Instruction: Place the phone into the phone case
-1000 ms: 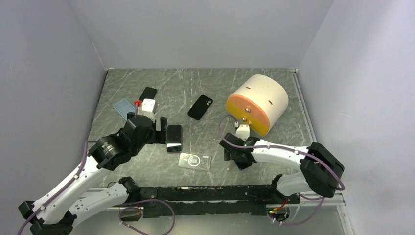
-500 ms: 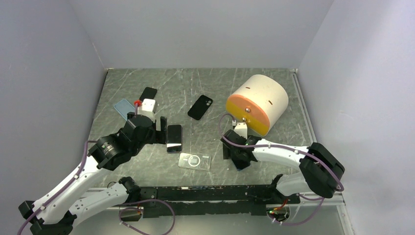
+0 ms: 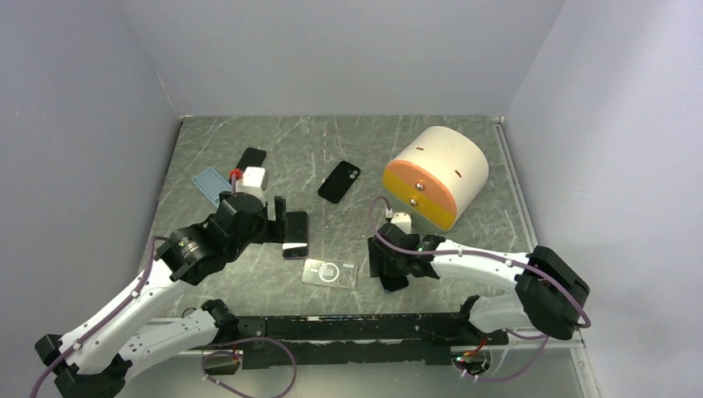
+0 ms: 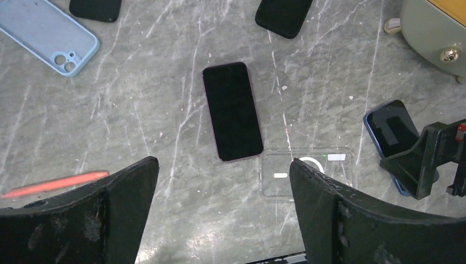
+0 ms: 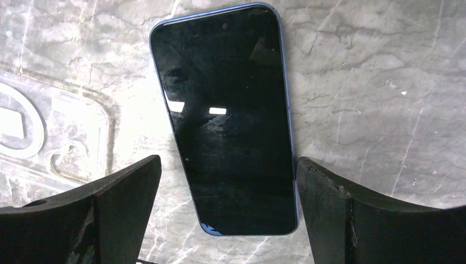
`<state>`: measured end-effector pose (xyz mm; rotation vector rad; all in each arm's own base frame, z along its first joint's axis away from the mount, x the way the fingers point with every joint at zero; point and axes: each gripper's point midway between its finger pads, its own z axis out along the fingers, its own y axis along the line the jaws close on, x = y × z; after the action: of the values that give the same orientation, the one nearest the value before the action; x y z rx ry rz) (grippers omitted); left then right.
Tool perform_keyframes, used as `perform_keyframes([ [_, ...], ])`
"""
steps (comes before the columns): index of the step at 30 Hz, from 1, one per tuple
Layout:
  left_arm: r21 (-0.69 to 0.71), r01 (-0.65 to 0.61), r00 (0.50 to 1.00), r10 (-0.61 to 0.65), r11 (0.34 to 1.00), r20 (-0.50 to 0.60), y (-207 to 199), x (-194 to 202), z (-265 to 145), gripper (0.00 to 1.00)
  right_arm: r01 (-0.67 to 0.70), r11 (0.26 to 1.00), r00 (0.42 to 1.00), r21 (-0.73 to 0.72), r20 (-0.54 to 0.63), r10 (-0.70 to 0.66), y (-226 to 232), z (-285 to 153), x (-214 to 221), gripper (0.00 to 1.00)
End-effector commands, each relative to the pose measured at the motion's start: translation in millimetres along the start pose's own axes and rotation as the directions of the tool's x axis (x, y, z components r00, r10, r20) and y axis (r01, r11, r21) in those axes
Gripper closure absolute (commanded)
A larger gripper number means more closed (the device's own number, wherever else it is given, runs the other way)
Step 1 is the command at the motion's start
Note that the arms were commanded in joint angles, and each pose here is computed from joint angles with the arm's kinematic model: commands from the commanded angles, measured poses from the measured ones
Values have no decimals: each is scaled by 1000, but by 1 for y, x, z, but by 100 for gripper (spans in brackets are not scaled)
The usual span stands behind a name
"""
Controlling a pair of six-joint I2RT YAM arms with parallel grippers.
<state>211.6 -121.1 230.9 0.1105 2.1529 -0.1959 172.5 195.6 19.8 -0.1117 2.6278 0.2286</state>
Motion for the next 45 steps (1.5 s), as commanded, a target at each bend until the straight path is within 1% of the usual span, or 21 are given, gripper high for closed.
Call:
perform_keyframes([
  [1,-19,109,993,-110,994,-50,-8,8,7,8,-6,1000,999,-17,34,7,7,-9,-6,5],
  [3,-41,121,988,-125,992,-95,-8,15,12,10,14,1000,999,5,43,-14,1,-9,-6,7],
  [7,-87,167,964,-181,982,-195,-5,26,24,8,40,999,998,8,40,-40,-1,-8,-3,11],
  [9,-103,218,939,-237,970,-249,1,32,33,10,38,999,999,9,34,-38,1,-7,-1,11],
  [13,-137,359,864,-384,923,-325,13,46,44,12,41,998,999,53,21,-42,3,-4,4,9],
  [14,-146,380,852,-407,913,-331,15,49,46,12,45,997,999,69,21,-47,3,-3,5,9],
  [16,-155,392,844,-421,907,-333,18,54,46,13,63,994,998,94,13,-64,2,0,8,8],
  [17,-153,387,845,-416,910,-336,18,56,46,14,72,993,997,92,7,-73,4,2,9,9],
  [20,-140,372,844,-397,918,-360,16,60,46,14,93,992,996,84,-6,-93,8,5,15,14],
  [23,-95,357,842,-364,929,-399,9,64,49,15,84,994,996,68,4,-84,11,5,15,21],
  [27,-43,345,838,-328,938,-435,0,67,54,15,72,996,997,55,22,-73,13,4,12,27],
  [29,3,332,841,-294,943,-454,-6,68,56,15,73,996,997,60,27,-75,14,3,10,30],
  [32,105,322,836,-230,941,-498,-23,65,56,17,74,995,997,66,34,-76,12,1,8,40],
  [35,190,311,837,-175,931,-518,-38,58,58,22,62,996,997,63,47,-65,9,-3,8,49],
  [37,222,287,843,-136,932,-520,-46,56,62,22,49,997,997,54,59,-52,6,-6,9,53],
  [39,295,273,846,-82,916,-527,-60,53,64,21,34,999,997,35,74,-37,4,-9,9,55],
  [41,369,272,855,-48,889,-516,-74,51,67,23,26,1000,996,13,84,-28,4,-12,10,57],
  [42,412,262,868,-26,873,-496,-81,50,68,26,24,1000,996,6,88,-24,4,-14,9,58],
  [43,469,230,890,11,853,-456,-89,48,69,31,22,1000,996,0,92,-22,4,-16,9,58],
  [44,506,176,913,53,844,-405,-95,46,71,34,18,1000,995,-7,95,-17,3,-18,9,59],
  [45,522,111,932,95,846,-351,-99,44,75,34,12,1000,995,-20,101,-10,4,-20,9,59],
])
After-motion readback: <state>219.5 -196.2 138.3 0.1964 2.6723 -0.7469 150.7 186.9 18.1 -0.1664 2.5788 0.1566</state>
